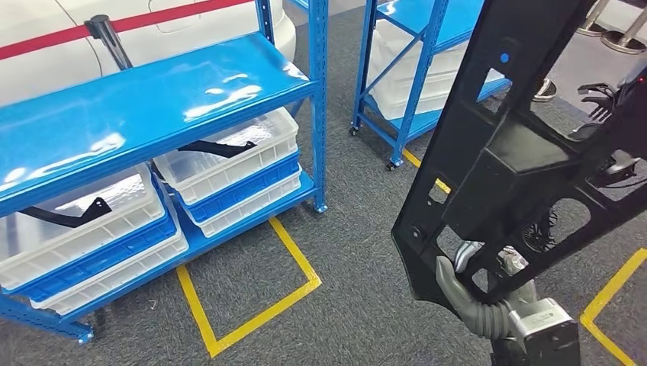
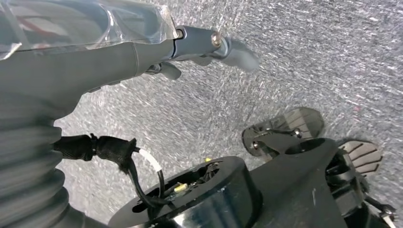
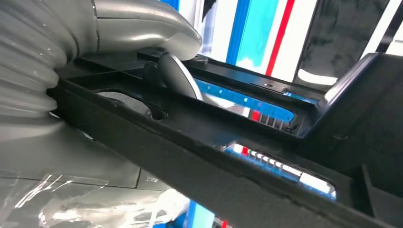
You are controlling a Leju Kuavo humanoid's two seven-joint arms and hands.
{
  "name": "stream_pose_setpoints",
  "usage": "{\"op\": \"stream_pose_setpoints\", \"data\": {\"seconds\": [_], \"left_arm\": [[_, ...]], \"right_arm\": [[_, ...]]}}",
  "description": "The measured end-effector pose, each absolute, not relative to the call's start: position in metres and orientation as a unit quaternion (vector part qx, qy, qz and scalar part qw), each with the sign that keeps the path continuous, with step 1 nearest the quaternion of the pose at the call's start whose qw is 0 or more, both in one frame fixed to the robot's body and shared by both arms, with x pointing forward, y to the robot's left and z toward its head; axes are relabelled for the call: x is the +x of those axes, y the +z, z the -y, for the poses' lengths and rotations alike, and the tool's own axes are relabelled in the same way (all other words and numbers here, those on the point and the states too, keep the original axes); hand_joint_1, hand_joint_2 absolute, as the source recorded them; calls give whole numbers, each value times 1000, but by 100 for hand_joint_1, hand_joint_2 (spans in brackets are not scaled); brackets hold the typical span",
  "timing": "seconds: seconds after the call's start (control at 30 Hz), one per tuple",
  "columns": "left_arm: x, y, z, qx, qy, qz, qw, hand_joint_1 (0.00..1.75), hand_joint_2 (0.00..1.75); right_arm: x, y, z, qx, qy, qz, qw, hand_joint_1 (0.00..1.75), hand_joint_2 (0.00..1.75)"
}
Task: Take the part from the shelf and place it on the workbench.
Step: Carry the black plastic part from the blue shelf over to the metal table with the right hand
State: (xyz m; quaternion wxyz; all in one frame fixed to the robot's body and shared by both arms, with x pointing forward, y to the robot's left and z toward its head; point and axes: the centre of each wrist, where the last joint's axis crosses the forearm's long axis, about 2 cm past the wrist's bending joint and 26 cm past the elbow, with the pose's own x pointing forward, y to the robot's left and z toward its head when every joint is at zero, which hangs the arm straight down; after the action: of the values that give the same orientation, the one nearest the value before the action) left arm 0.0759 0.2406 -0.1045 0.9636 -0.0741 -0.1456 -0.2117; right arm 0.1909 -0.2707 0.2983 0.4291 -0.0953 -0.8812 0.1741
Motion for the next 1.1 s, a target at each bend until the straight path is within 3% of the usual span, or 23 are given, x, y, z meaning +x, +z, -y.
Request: {"op": "stream_pose_setpoints", "data": {"seconds": [1.1], "left_arm": [[75,-104,-237,-86,-199,162,963,0,175]], "right_arm": [[190,308,282,-98,183,884,420,175,175]]}}
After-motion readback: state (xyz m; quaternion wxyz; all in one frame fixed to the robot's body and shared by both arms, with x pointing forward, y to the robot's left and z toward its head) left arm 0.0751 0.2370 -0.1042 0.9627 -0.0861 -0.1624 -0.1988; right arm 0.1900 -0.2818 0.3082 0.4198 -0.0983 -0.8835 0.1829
